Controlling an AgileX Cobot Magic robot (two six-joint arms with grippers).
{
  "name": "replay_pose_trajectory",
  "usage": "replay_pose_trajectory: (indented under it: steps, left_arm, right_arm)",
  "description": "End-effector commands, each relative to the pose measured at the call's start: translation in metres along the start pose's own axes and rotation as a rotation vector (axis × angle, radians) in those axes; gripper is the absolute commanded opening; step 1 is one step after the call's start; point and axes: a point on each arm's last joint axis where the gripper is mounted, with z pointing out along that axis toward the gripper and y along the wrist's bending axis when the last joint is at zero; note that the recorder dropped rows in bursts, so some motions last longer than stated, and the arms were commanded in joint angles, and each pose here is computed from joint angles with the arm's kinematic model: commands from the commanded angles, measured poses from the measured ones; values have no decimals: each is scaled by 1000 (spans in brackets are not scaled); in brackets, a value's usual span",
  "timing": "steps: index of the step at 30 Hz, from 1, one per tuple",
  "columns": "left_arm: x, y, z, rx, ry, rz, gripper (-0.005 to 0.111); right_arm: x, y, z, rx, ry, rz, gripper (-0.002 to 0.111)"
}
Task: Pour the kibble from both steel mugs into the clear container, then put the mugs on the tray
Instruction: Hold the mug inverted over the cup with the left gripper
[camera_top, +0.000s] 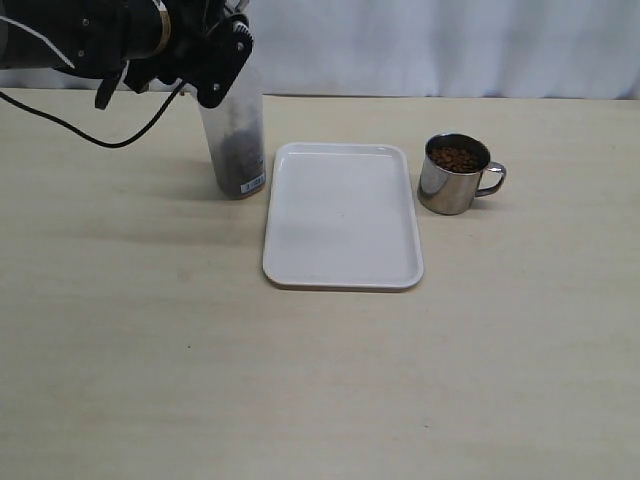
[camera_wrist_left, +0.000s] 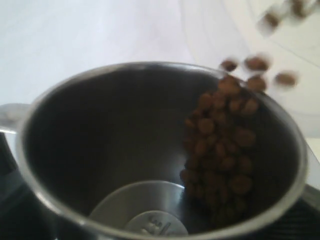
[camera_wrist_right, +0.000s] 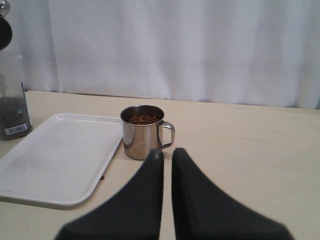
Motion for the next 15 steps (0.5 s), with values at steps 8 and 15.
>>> replay_pose_trajectory:
  steps: [8,15]
  left_arm:
    - [3,5,-2,-12,13,26,0]
    - [3,5,-2,-12,13,44,0]
  right_arm:
    - [0,0,0,-1,-7,-11,5]
    - [0,0,0,-1,-7,-11,5]
